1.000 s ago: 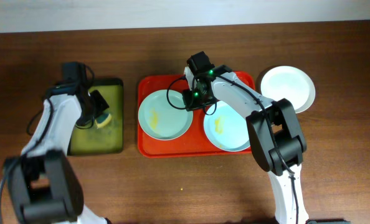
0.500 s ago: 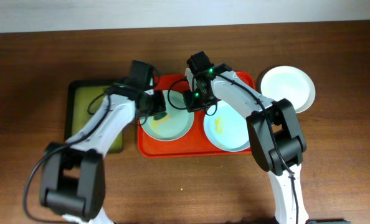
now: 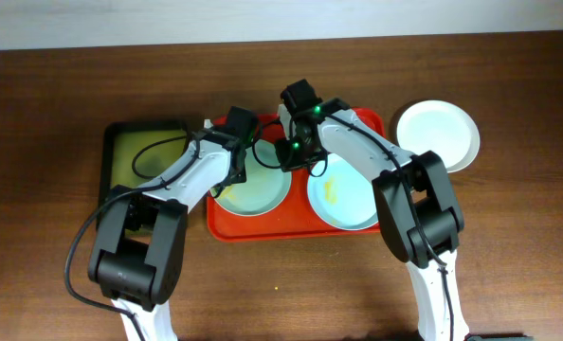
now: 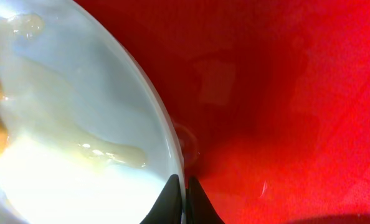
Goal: Clean dirty plates on tray and stack at the side
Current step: 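Scrub the pale green plate with the sponge in the left gripper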
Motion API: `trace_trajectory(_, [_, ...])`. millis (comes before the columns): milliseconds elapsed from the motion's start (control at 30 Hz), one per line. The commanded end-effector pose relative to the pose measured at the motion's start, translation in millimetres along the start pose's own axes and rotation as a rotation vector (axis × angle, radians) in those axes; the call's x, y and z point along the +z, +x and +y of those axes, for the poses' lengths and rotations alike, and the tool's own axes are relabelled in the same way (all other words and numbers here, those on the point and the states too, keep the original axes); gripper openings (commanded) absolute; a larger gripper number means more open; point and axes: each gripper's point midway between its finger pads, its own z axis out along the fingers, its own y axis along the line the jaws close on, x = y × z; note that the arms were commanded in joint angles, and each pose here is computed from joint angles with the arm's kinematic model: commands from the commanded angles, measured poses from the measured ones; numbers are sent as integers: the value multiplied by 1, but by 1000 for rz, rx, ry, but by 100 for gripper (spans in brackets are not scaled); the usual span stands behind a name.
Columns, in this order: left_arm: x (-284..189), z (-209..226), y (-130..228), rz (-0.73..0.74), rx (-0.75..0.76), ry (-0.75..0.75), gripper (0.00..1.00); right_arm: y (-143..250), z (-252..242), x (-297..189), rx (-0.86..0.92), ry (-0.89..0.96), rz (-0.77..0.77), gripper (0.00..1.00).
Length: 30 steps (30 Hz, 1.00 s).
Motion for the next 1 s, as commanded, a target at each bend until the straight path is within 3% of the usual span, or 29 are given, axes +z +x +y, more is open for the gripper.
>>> trace_trajectory(0, [-11,4,-20,-13,-52,49,0,2,-12,4,2,53,11,4])
trace_trajectory(133, [-60,-77,-27,32,-21,564,0,3,-6,4,3,18,16,4])
trace_trajectory(167, [-64,-88,-26,43,-16,633,0,3,-5,4,3,15,17,4])
trace_trajectory(333, [-34,-91,-10,110,-6,582,0,5,-3,4,4,1,24,4])
trace_trajectory(400, [-17,-80,-7,114,-9,488,0,5,-3,4,4,1,24,4])
trace_trajectory(567, [8,4,-21,-11,1,-10,0,3,-8,3,15,3,21,4])
trace_trajectory(633, [5,24,-31,-66,0,-125,0,3,-9,2,17,3,20,4])
trace_trajectory(733, [-17,15,-43,-53,-10,-47,0,4,-10,2,18,4,22,4])
trace_trajectory(900, [-73,-68,-16,141,3,501,0,3,-11,2,22,3,22,4])
trace_trajectory(967, [-62,-70,1,176,24,470,0,4,-12,2,25,2,25,4])
